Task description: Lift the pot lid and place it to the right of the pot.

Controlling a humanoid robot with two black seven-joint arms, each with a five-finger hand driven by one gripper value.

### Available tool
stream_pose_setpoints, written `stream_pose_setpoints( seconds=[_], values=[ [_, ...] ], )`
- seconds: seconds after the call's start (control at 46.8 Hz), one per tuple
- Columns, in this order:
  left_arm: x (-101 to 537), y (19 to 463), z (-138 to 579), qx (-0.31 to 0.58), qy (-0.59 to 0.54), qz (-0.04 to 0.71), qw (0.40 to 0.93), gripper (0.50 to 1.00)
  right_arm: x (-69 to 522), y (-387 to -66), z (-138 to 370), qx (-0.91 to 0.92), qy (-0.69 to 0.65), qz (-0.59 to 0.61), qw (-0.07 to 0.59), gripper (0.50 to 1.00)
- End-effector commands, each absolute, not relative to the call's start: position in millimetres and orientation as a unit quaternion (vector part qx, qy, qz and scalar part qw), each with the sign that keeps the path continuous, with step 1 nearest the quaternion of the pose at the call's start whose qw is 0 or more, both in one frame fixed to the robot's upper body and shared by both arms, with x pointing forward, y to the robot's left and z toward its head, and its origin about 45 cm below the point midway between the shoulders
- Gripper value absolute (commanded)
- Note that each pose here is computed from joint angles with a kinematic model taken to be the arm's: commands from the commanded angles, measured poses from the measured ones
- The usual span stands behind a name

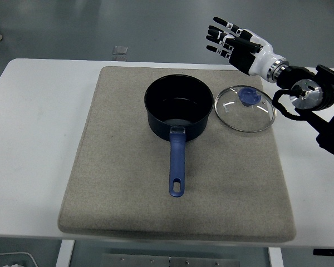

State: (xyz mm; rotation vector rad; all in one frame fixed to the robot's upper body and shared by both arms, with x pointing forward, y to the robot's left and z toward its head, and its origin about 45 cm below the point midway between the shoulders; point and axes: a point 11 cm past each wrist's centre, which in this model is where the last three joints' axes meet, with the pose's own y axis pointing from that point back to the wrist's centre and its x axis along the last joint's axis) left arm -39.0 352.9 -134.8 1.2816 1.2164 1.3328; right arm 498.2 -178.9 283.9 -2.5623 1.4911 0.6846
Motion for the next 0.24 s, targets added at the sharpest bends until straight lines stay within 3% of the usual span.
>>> stream_pose_setpoints(
  seconds=[0.0, 0.214],
  values=[
    [-39.2, 353.0, -134.8, 0.518, 0.491, 0.539, 0.447, 1.000, 498.3, -174.8, 284.6, -0.841, 0.487, 0.228, 0.055, 0.907],
    [-39.1, 352.5, -134.9, 0.517, 0.492, 0.539, 0.448, 1.000, 496.0, -167.1, 279.2, -0.841, 0.482, 0.237, 0.057, 0.907]
  ],
)
